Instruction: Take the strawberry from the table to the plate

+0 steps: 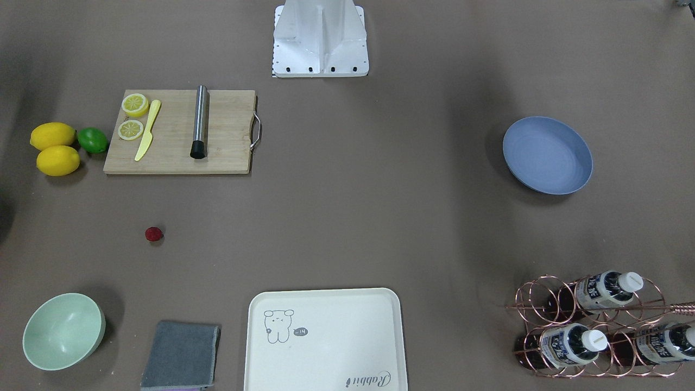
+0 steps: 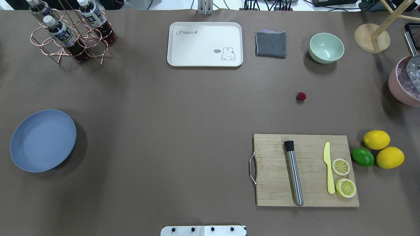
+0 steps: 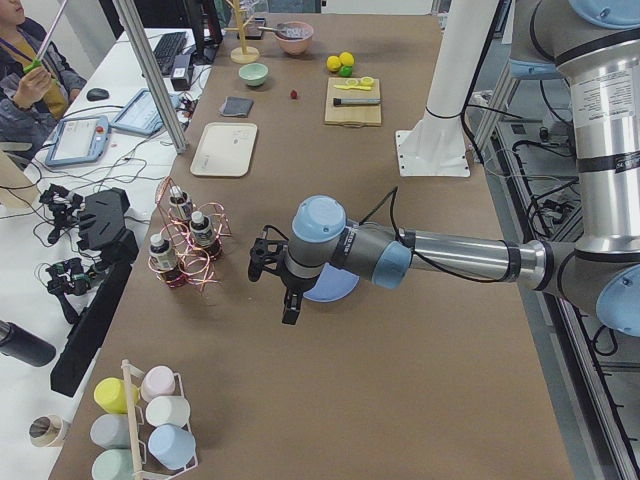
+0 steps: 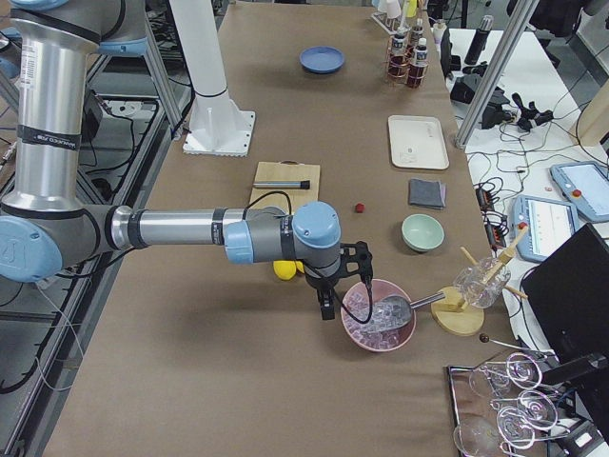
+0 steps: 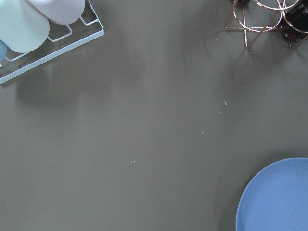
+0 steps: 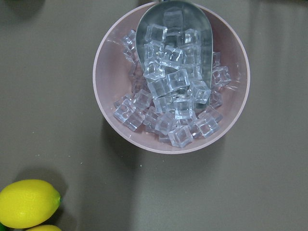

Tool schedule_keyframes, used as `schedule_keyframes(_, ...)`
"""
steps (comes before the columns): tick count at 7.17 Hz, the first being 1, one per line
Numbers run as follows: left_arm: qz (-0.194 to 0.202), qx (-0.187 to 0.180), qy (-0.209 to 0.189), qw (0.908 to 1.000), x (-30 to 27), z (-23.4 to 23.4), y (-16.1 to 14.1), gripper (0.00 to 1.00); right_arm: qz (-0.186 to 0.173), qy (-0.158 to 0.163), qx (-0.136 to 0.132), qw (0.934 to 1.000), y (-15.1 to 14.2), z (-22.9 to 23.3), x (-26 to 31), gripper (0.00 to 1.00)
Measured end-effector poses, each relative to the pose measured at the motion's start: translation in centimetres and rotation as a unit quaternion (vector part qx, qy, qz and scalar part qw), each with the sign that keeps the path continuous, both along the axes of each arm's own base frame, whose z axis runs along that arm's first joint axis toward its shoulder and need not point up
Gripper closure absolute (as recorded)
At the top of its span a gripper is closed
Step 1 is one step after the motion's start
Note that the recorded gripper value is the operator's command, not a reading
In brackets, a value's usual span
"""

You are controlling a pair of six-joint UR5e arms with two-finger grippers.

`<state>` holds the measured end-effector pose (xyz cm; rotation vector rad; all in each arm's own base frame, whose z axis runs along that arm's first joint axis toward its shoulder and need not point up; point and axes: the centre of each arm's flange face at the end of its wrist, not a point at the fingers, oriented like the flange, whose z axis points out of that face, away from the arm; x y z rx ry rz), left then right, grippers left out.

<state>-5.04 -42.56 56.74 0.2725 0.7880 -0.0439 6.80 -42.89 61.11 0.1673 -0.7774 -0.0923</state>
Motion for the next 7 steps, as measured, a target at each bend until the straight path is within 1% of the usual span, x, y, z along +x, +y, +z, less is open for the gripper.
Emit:
schedule_keyframes(2,0.002,-0.001,-0.007,1.0,0.2,0.3,0.0,0.02,0.0,0.002,0.004,1.0,-0.2,-0.3,0.0,0.0)
schedule_keyframes(4,0.013,-0.011,-0.017,0.9997,1.2,1.7,-0.1,0.02,-0.004,0.006,0.011,0.9999,-0.8,-0.7,-0.2,0.0)
schedule_keyframes(7,0.022,-0.018,-0.015,0.9995,2.0,2.4,0.0,0.02,-0.016,0.007,0.012,0.9998,-0.9,-0.4,-1.1,0.0)
